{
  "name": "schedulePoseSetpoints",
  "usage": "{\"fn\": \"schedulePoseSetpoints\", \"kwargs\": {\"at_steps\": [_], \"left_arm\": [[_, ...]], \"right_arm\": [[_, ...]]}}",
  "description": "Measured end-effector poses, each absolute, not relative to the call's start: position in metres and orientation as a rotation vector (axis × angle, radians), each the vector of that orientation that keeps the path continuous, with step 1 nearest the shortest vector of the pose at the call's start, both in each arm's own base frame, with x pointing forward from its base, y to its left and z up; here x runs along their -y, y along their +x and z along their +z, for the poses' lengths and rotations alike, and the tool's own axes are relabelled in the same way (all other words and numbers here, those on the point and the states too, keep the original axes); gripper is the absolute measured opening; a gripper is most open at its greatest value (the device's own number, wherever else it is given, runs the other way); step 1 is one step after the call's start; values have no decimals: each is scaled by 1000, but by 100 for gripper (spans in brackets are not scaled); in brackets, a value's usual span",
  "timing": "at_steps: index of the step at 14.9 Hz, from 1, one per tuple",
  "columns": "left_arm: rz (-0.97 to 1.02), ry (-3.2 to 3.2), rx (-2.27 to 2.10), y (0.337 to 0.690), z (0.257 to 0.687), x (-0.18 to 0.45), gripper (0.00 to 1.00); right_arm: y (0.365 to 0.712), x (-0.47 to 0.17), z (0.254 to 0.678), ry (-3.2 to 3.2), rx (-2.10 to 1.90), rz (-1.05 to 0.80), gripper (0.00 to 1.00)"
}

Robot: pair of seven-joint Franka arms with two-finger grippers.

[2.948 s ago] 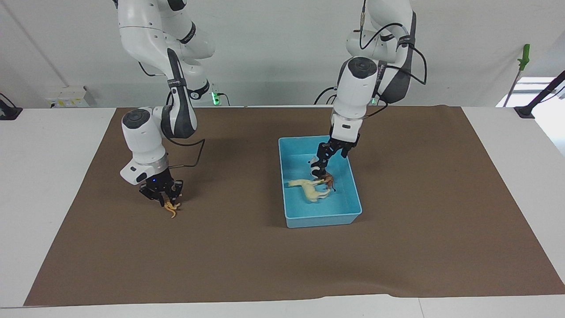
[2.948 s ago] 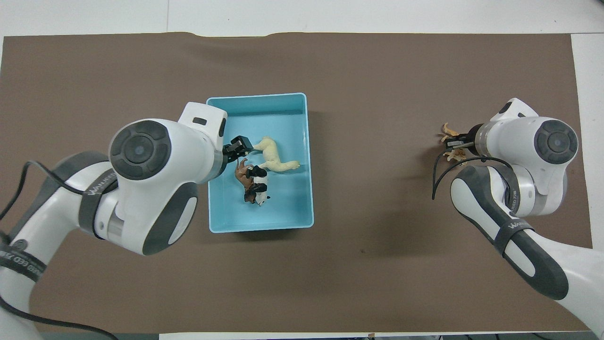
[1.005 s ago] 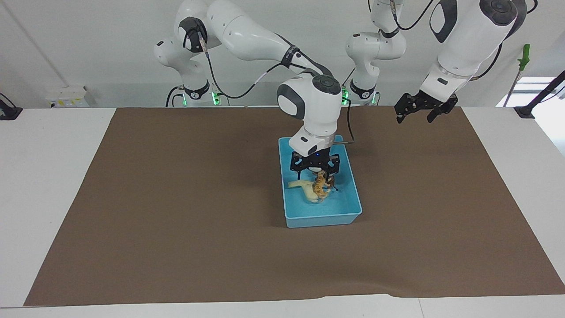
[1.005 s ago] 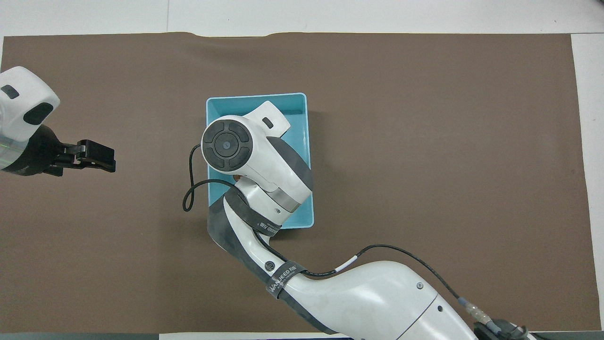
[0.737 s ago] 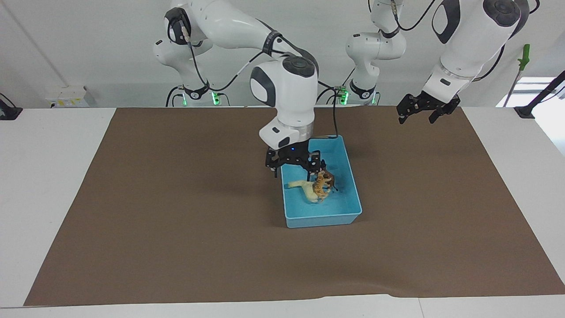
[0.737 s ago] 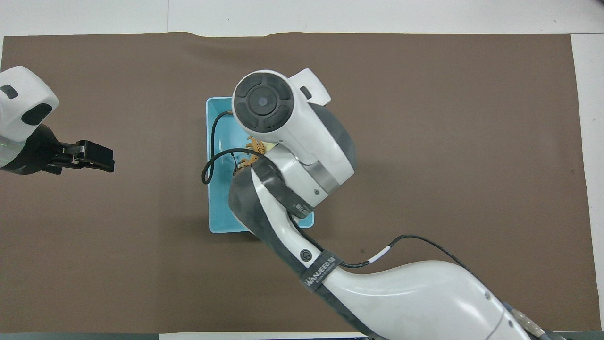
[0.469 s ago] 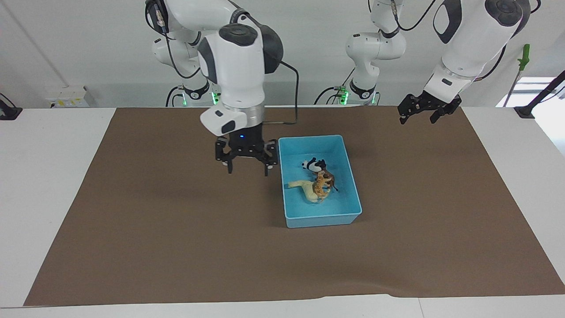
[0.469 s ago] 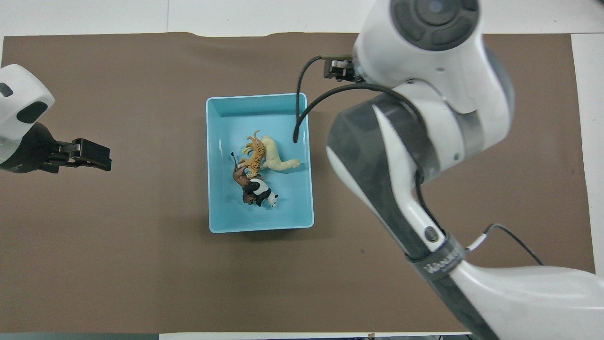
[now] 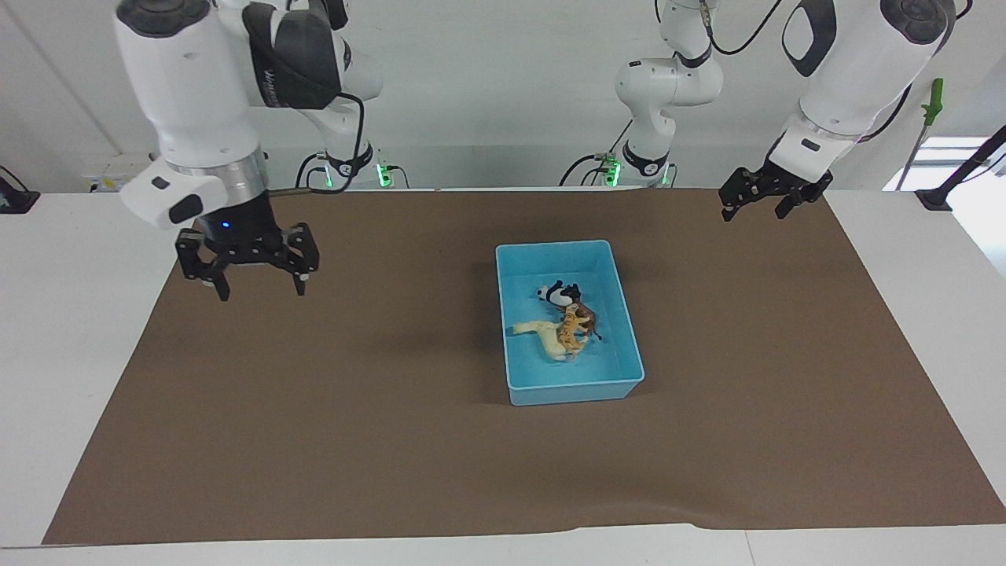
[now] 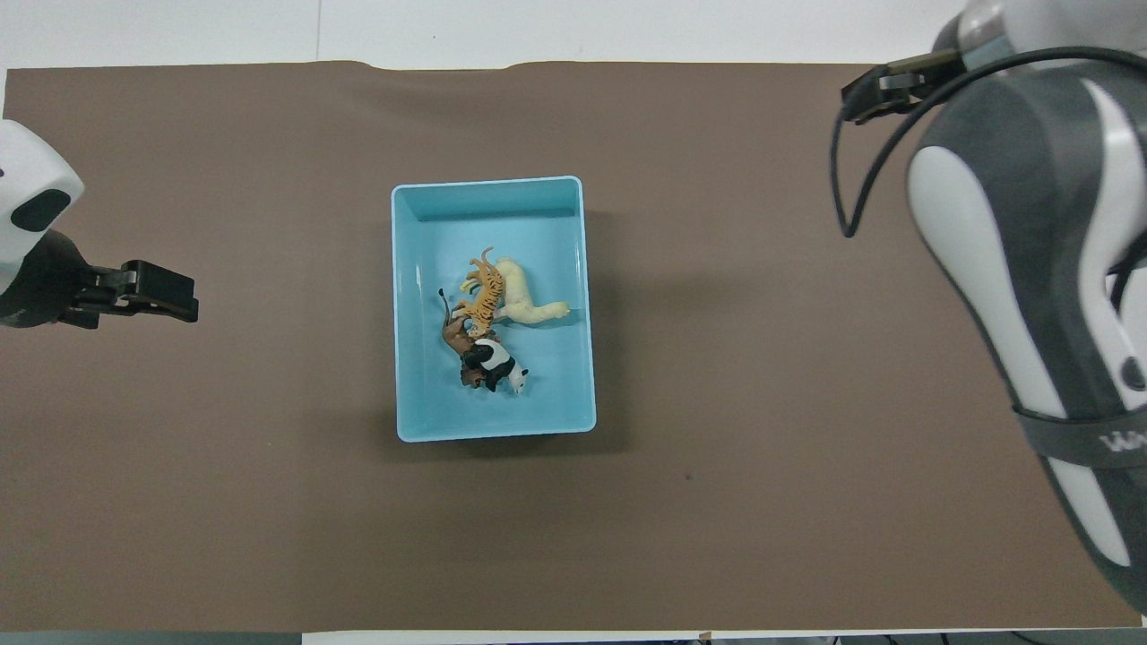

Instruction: Put all toys into storage box

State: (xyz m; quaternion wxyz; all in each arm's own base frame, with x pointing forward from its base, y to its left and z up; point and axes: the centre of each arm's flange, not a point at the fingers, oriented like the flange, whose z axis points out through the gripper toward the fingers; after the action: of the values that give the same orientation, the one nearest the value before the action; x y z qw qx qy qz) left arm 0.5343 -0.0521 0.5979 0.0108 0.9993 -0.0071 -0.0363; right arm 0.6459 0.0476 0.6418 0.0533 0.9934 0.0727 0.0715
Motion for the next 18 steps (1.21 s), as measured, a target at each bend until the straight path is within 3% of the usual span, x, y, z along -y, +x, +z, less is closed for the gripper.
{"fn": "schedulePoseSetpoints", "kwargs": {"at_steps": [7, 12, 18], "left_arm": [[-62, 3116, 21, 542, 600, 52, 100], [-62, 3122, 18, 542, 600, 51, 100], [-60, 3122, 18, 543, 600, 51, 100]], "right_arm": [[572, 20, 702, 3036, -121, 76, 100], [545, 48, 680, 3065, -48, -73, 100], [539, 48, 663, 3127, -41, -97, 100]]}}
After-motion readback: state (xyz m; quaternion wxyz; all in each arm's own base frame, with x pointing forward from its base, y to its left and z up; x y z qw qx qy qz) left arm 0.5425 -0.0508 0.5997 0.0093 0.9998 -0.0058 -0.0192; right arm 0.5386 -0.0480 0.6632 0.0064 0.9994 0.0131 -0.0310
